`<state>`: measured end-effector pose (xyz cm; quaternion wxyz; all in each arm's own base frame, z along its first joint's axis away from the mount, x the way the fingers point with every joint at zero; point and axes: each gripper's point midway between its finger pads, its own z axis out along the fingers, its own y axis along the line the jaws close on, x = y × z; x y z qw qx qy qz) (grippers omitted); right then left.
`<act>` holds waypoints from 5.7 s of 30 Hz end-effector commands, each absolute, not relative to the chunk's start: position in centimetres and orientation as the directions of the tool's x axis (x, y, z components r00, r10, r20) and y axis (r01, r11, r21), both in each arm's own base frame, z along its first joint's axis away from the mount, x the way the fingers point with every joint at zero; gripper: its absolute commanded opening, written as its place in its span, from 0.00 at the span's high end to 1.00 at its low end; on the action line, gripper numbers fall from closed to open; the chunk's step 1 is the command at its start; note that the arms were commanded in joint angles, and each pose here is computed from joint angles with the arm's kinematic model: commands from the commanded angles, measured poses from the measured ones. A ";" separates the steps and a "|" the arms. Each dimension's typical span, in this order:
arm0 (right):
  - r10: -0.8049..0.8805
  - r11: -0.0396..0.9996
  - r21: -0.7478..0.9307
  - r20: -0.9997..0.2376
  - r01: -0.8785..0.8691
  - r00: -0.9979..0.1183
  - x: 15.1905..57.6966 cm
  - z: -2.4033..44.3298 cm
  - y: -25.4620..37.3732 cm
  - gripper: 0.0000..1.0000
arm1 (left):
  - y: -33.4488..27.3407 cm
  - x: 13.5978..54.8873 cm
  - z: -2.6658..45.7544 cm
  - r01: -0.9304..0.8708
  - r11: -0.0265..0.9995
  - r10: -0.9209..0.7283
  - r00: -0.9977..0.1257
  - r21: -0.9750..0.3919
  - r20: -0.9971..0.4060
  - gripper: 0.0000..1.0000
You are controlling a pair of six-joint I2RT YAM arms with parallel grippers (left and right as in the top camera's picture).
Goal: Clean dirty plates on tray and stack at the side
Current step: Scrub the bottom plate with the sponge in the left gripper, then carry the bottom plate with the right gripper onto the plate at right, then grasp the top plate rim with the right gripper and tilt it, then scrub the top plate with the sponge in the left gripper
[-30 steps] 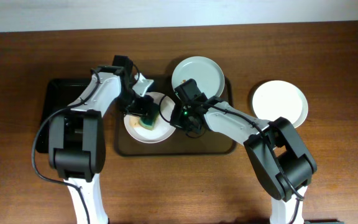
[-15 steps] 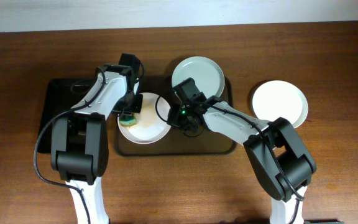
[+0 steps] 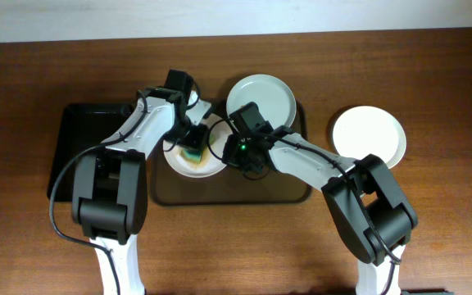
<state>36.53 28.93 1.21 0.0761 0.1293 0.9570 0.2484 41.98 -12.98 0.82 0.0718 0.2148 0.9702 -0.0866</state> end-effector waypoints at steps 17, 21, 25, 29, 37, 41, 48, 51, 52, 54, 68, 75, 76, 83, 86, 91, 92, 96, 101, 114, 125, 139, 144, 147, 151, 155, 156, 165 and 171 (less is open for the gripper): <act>0.243 0.849 0.496 -0.056 0.184 -0.968 35.9 0.5 29.0 0.93 | -13.8 38.5 2.1 0.258 0.842 0.282 -0.959 -0.473 -0.022 0.99; 0.165 0.841 0.530 -0.067 0.105 -0.984 35.6 1.1 29.9 0.96 | -13.0 45.9 11.3 0.303 0.753 0.164 -0.946 -0.584 -0.280 0.99; 0.055 0.863 0.504 -0.146 -0.026 -0.988 36.0 4.2 29.8 0.96 | -9.6 49.0 14.6 0.281 0.778 0.070 -0.927 -0.561 -0.368 0.99; 0.007 0.970 0.236 -0.284 -0.063 -0.959 37.0 10.5 24.8 0.96 | -7.3 48.6 13.4 0.219 0.835 0.053 -0.945 -0.504 -0.323 0.99; -0.160 0.923 -0.378 -0.542 0.069 -0.825 36.9 21.0 16.0 0.96 | -7.8 48.5 13.0 0.226 0.852 0.075 -0.945 -0.473 -0.317 0.99; -0.337 0.805 -0.578 -0.632 0.135 -0.698 36.3 25.0 16.8 0.96 | -7.7 48.5 13.0 0.227 0.852 0.076 -0.945 -0.472 -0.318 0.99; -0.548 0.638 -0.701 -0.704 0.319 -0.452 34.2 31.9 19.4 0.96 | -7.3 48.3 12.7 0.215 0.866 0.078 -0.949 -0.450 -0.305 0.99; -0.554 0.640 -0.702 -0.704 0.314 -0.445 34.0 31.9 19.7 0.96 | -7.5 48.3 12.7 0.218 0.866 0.081 -0.949 -0.451 -0.304 0.99; -0.553 0.640 -0.702 -0.704 0.314 -0.445 34.0 31.9 19.7 0.96 | -7.5 48.3 12.7 0.218 0.866 0.081 -0.949 -0.451 -0.304 0.99; -0.550 0.644 -0.700 -0.704 0.308 -0.449 34.0 31.8 19.8 0.96 | -7.5 48.3 12.7 0.218 0.866 0.081 -0.949 -0.451 -0.304 0.99; 0.324 0.946 0.156 -0.357 0.286 -0.876 40.5 20.3 2.9 0.96 | -7.1 48.3 12.4 0.212 0.881 0.085 -0.950 -0.422 -0.301 0.99; 0.549 0.822 0.034 -0.313 0.568 -0.775 37.8 15.8 -12.2 0.96 | -7.1 48.4 12.4 0.212 0.882 0.085 -0.950 -0.422 -0.301 0.99; 0.564 0.809 0.024 -0.315 0.588 -0.763 37.5 14.2 -13.1 0.96 | -7.1 48.3 12.4 0.212 0.881 0.085 -0.950 -0.422 -0.300 0.99; 0.572 0.805 0.012 -0.282 0.594 -0.770 36.2 8.5 -13.0 0.69 | -7.1 48.3 12.4 0.212 0.881 0.084 -0.950 -0.422 -0.300 0.99; 0.572 0.813 0.084 -0.305 0.576 -0.762 37.7 9.7 -12.2 0.41 | -7.1 48.3 12.4 0.212 0.881 0.084 -0.950 -0.422 -0.300 0.99; 0.471 0.868 0.359 -0.375 0.343 -0.799 44.2 15.8 -0.9 0.41 | -7.1 48.4 12.4 0.212 0.881 0.084 -0.950 -0.422 -0.301 0.99; 0.511 0.849 0.361 -0.369 0.386 -0.776 44.7 15.5 1.9 0.43 | -7.1 48.3 12.4 0.212 0.881 0.084 -0.950 -0.422 -0.300 0.99; 0.473 0.872 0.332 -0.382 0.360 -0.794 46.6 11.6 10.1 0.53 | -7.1 48.3 12.4 0.210 0.881 0.084 -0.951 -0.423 -0.297 0.99; 0.362 0.926 0.233 -0.323 0.298 -0.874 47.0 3.8 11.7 0.66 | -7.1 48.4 12.4 0.212 0.881 0.084 -0.950 -0.422 -0.301 0.99; 0.140 0.962 0.226 0.082 0.156 -0.987 36.1 1.8 17.3 0.96 | -7.1 48.4 12.4 0.212 0.881 0.084 -0.950 -0.422 -0.301 0.99; -0.393 0.888 0.135 -0.269 -0.439 -0.879 43.2 8.4 20.0 0.49 | -7.1 48.4 12.4 0.212 0.881 0.084 -0.950 -0.422 -0.301 0.99; -0.410 0.900 0.153 -0.025 -0.409 -0.912 38.8 0.1 18.3 0.76 | -7.1 48.4 12.4 0.212 0.881 0.084 -0.950 -0.422 -0.301 0.99; 0.006 0.988 0.153 0.096 0.021 -0.995 37.5 0.2 18.2 0.96 | -7.1 48.3 12.4 0.212 0.881 0.084 -0.950 -0.422 -0.300 0.99; 0.153 0.977 0.131 0.137 0.171 -0.979 37.1 0.2 17.9 0.96 | -7.1 48.3 12.4 0.212 0.881 0.084 -0.950 -0.422 -0.300 0.99; 0.192 0.960 0.179 0.136 0.215 -0.972 37.8 0.3 18.4 0.96 | -7.1 48.3 12.4 0.212 0.881 0.084 -0.950 -0.422 -0.300 0.99; 0.209 0.901 0.363 0.115 0.237 -0.971 39.9 1.2 21.8 0.96 | -7.1 48.3 12.4 0.211 0.881 0.084 -0.951 -0.423 -0.299 0.99; 0.221 0.896 0.373 0.094 0.240 -0.971 40.5 1.3 22.1 0.96 | -7.1 48.2 12.4 0.210 0.882 0.085 -0.952 -0.423 -0.295 0.99; 0.246 0.900 0.371 0.001 0.229 -0.969 42.5 -0.6 24.1 0.76 | -6.9 47.3 12.0 0.189 0.888 0.086 -0.964 -0.420 -0.253 0.99; 0.237 0.899 0.364 0.063 0.244 -0.969 41.1 -0.7 24.1 0.96 | -10.0 46.1 10.8 0.296 0.870 0.210 -0.946 -0.395 -0.247 0.99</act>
